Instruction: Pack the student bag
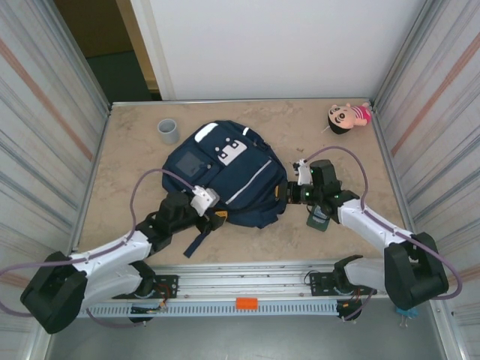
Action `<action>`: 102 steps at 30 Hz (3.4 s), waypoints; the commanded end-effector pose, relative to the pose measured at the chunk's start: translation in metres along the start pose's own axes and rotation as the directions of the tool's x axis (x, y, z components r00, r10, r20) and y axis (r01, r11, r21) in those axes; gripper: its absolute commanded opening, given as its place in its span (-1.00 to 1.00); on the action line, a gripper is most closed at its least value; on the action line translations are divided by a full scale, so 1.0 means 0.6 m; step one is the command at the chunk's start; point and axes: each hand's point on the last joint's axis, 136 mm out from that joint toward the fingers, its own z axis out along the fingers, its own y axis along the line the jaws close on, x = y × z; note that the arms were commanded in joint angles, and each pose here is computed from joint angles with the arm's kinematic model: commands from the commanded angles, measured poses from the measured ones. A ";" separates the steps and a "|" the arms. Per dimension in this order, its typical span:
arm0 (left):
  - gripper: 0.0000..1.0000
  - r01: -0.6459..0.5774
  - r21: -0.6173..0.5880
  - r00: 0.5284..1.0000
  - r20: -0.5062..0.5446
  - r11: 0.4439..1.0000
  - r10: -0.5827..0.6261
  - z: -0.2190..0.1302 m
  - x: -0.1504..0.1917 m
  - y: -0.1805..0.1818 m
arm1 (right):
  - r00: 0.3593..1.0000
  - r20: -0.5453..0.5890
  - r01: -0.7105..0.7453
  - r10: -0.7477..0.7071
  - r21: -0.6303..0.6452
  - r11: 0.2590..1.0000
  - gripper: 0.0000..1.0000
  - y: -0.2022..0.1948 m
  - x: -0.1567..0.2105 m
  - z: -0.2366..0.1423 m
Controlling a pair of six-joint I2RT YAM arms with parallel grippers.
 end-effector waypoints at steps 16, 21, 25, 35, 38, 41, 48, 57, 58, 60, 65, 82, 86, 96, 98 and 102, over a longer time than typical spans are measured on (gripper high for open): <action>0.79 0.823 -0.294 0.542 0.152 0.485 -0.827 0.004 0.078 0.157 | 1.000 0.015 0.016 -0.016 0.043 0.999 -1.00 0.084 0.075 0.029; 0.77 0.828 -0.218 0.547 0.116 0.516 -0.829 0.075 0.020 0.208 | 0.999 0.001 0.051 -0.051 0.003 0.999 -1.00 0.132 0.098 0.054; 0.76 0.834 -0.154 0.548 0.116 0.530 -0.828 0.124 -0.039 0.251 | 0.999 -0.004 0.050 -0.050 -0.010 0.999 -1.00 0.155 0.111 0.086; 0.78 0.879 -0.179 0.467 0.144 0.441 -0.872 0.026 -0.047 0.206 | 0.997 -0.007 0.078 -0.078 0.001 0.997 -1.00 0.174 0.109 0.136; 0.78 0.888 -0.216 0.437 0.119 0.406 -0.892 -0.013 0.000 0.146 | 0.994 0.003 0.108 -0.108 -0.008 0.994 -1.00 0.180 0.104 0.130; 0.77 0.921 -0.228 0.349 0.120 0.317 -0.929 -0.038 0.044 0.100 | 0.989 0.021 0.146 -0.146 -0.024 0.989 -1.00 0.192 0.095 0.119; 0.48 0.980 -0.118 0.181 0.182 0.161 -0.967 -0.042 0.067 0.061 | 0.982 0.027 0.190 -0.189 -0.045 0.981 -1.00 0.212 0.092 0.117; 0.36 0.989 -0.043 0.144 0.105 0.141 -0.984 0.017 0.043 0.046 | 0.973 0.012 0.232 -0.231 -0.075 0.970 -1.00 0.228 0.107 0.120; 0.32 0.990 -0.032 0.141 0.099 0.139 -0.985 0.024 0.039 0.046 | 0.971 0.013 0.239 -0.239 -0.077 0.968 -1.00 0.229 0.107 0.119; 0.06 0.990 -0.025 0.144 0.089 0.142 -0.986 0.037 0.032 0.045 | 0.967 0.011 0.253 -0.253 -0.089 0.963 -1.00 0.234 0.110 0.118; -0.54 0.990 -0.028 0.142 0.084 0.140 -0.986 0.055 0.028 0.052 | 0.957 0.030 0.289 -0.288 -0.067 0.955 -1.00 0.230 0.103 0.100; -1.00 0.980 -0.144 0.177 0.317 0.138 -0.932 -0.065 0.071 0.161 | 0.976 0.095 0.193 -0.197 0.056 0.980 -1.00 0.096 0.052 0.012; -1.00 0.982 -0.125 0.177 0.317 0.144 -0.932 -0.066 0.061 0.162 | 0.976 0.078 0.201 -0.201 0.015 0.980 -1.00 0.106 0.065 0.021; -1.00 0.986 -0.086 0.162 0.292 0.142 -0.943 -0.053 0.046 0.159 | 0.978 0.055 0.198 -0.203 0.082 0.977 -1.00 0.078 0.079 0.038; -1.00 0.986 -0.094 0.160 0.303 0.138 -0.940 -0.057 0.050 0.163 | 0.980 0.064 0.181 -0.189 0.115 0.977 -1.00 0.061 0.073 0.031; -1.00 0.983 -0.123 0.169 0.329 0.135 -0.929 -0.072 0.063 0.176 | 0.984 0.090 0.138 -0.154 0.161 0.977 -1.00 0.022 0.052 0.005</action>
